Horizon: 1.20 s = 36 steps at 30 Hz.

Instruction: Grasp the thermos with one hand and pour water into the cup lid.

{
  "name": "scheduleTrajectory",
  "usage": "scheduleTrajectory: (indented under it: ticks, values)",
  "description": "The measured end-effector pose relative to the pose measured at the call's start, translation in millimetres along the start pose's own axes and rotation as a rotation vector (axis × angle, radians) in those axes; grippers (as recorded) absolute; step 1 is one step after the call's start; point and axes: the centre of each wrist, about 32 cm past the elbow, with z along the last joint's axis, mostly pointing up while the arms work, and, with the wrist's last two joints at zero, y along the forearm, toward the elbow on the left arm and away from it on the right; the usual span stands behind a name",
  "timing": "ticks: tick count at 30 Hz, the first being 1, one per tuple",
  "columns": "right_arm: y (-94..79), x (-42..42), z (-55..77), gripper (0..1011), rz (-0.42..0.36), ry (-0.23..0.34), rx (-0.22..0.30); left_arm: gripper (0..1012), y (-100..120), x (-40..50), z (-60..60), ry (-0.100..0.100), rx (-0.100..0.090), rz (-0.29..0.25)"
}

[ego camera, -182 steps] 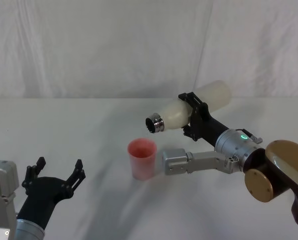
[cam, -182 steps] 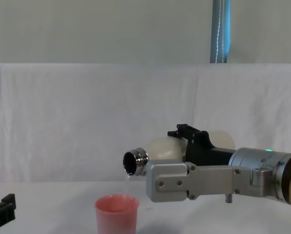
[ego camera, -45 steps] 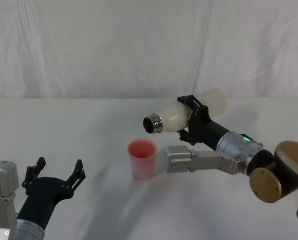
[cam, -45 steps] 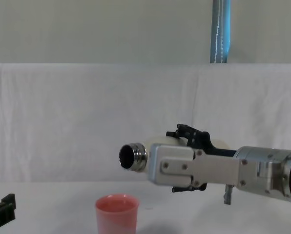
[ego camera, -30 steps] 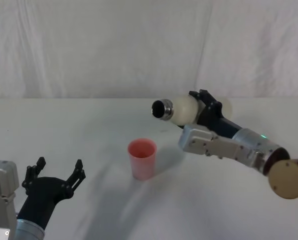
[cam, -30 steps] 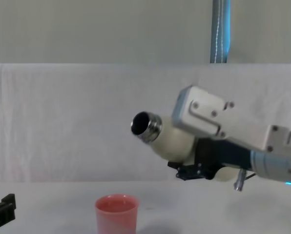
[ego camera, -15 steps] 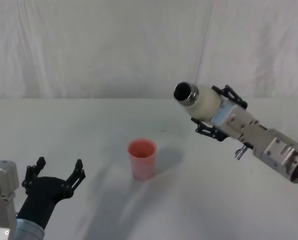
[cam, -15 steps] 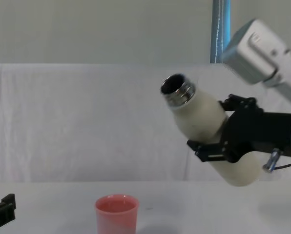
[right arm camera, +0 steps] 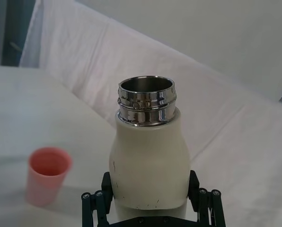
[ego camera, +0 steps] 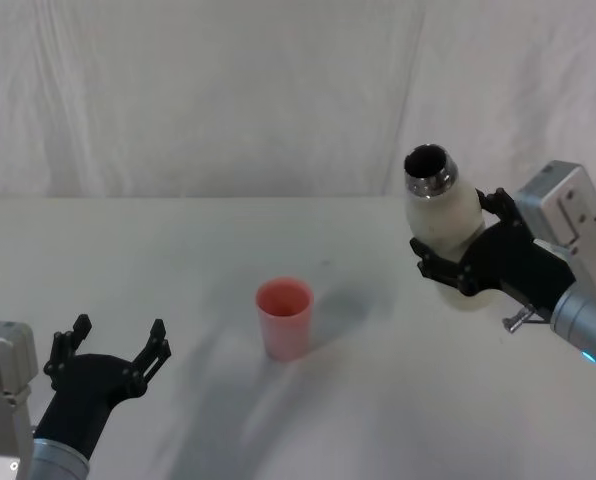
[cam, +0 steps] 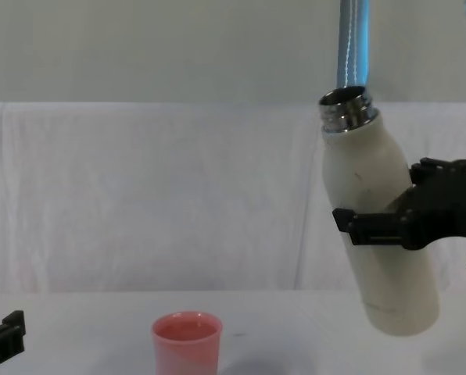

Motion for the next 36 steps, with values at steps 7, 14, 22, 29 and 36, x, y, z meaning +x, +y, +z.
scheduleTrajectory:
  ticks: [7, 14, 22, 29, 36]
  values:
    - [-7.0, -1.3, -0.3, 955, 0.019, 0.153, 0.000, 1001, 0, 0.0, 0.0, 0.000, 0.000, 0.000]
    - [-10.1, 4.9, 1.2, 955, 0.000, 0.307, -0.024, 1001, 0, 0.0, 0.0, 0.000, 0.000, 0.000]
    - [-11.5, 7.4, 0.1, 955, -0.064, 0.408, -0.057, 1001, 0, 0.0, 0.0, 0.000, 0.000, 0.000]
    - [-10.3, 4.2, -5.5, 955, -0.118, 0.484, -0.065, 1001, 0, 0.0, 0.0, 0.000, 0.000, 0.000]
    - [-9.5, -0.8, -13.1, 953, -0.154, 0.550, -0.024, 1001, 0, 0.0, 0.0, 0.000, 0.000, 0.000]
